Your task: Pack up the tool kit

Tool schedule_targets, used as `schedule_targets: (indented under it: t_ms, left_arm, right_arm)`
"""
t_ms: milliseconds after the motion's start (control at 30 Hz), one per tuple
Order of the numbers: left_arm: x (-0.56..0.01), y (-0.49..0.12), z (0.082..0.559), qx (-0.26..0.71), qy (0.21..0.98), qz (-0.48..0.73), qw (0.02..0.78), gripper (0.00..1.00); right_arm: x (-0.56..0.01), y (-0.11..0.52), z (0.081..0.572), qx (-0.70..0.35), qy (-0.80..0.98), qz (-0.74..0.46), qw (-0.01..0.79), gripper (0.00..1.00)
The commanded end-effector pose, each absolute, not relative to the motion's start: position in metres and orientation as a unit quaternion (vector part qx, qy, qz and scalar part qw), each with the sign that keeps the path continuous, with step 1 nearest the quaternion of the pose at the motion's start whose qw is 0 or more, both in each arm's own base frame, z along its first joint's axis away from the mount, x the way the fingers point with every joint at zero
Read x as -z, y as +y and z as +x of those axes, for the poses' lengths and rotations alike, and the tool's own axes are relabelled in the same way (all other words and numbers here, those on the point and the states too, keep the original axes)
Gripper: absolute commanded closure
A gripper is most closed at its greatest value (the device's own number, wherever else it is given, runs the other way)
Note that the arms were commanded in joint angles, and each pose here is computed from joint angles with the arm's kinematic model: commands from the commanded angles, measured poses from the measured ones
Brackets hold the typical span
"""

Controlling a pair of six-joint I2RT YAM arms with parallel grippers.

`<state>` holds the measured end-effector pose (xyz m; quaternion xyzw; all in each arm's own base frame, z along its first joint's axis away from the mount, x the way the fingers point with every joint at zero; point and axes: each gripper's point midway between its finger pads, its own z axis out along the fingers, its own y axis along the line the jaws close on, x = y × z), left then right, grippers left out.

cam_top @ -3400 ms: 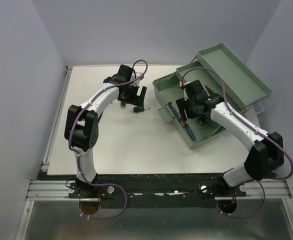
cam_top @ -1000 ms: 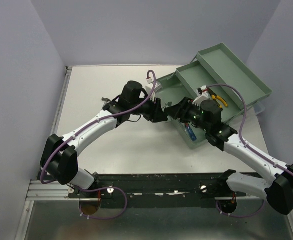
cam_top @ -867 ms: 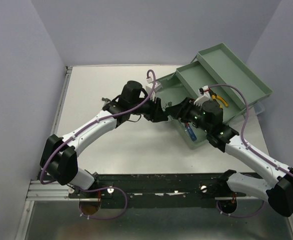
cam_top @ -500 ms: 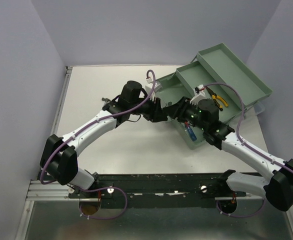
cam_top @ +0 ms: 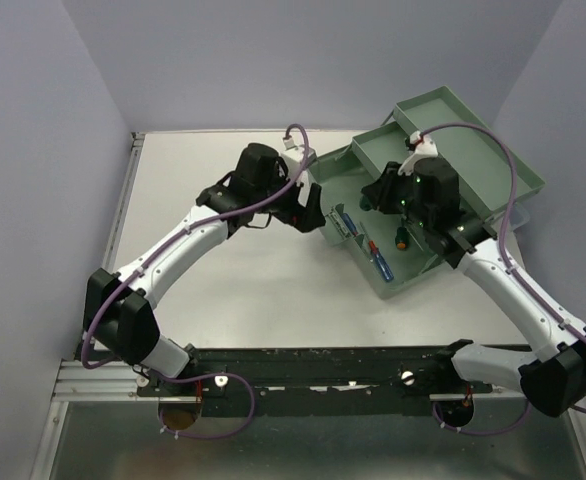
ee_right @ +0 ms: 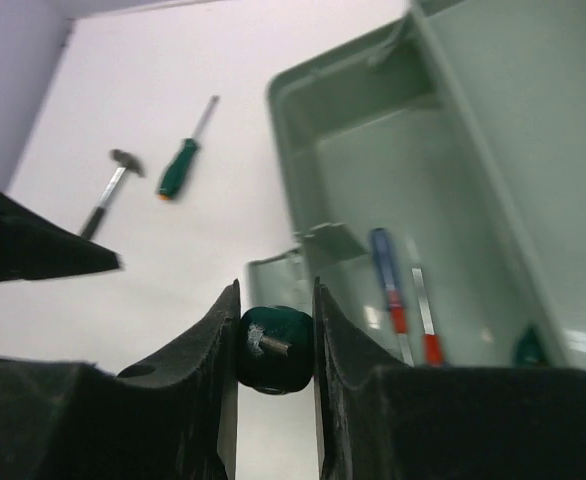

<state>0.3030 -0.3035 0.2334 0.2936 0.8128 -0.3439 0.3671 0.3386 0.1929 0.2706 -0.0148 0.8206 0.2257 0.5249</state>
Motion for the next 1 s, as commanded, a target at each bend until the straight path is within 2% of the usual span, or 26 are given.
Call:
schedule_targets:
  t_ms: [0, 100, 233, 300, 333, 500, 700, 833, 967]
  left_arm:
    - [-0.2, -0.25, 0.342, 0.244, 0.877, 0.242, 0.336, 0.01]
    - [-0.183, -0.22, 0.36, 0.178, 0.904, 0.217, 0.322, 0.01]
    - [-0.161, -0.186, 0.383, 0.103, 0.931, 0.182, 0.298, 0.01]
    - [-0.154, -0.181, 0.393, 0.095, 0.938, 0.173, 0.285, 0.01]
    - [-0.152, -0.179, 0.397, 0.093, 0.941, 0.17, 0.277, 0.01]
    - [-0.13, -0.161, 0.421, 0.033, 0.958, 0.16, 0.237, 0.01]
    - [-0.109, -0.145, 0.45, 0.015, 0.966, 0.15, 0.208, 0.01]
    - [-0.098, -0.139, 0.466, 0.021, 0.97, 0.142, 0.196, 0.02]
    - [-0.08, -0.129, 0.473, 0.023, 0.975, 0.131, 0.176, 0.12]
  right_arm:
    - [-0.221, 0.132, 0.33, -0.07, 0.89, -0.085, 0.443, 0.99]
    - [-0.202, 0.114, 0.32, -0.019, 0.911, -0.093, 0.401, 0.99]
    - [-0.174, 0.11, 0.306, -0.01, 0.928, -0.116, 0.353, 0.98]
    - [-0.164, 0.109, 0.302, -0.004, 0.935, -0.118, 0.335, 0.94]
    - [-0.16, 0.107, 0.302, 0.002, 0.936, -0.118, 0.331, 0.91]
    - [-0.16, 0.108, 0.3, -0.001, 0.937, -0.126, 0.326, 0.59]
    - [-0.178, 0.124, 0.294, -0.06, 0.921, -0.13, 0.362, 0.42]
    - [-0.19, 0.129, 0.289, -0.085, 0.912, -0.128, 0.381, 0.4]
    - [-0.2, 0.13, 0.286, -0.097, 0.903, -0.129, 0.398, 0.4]
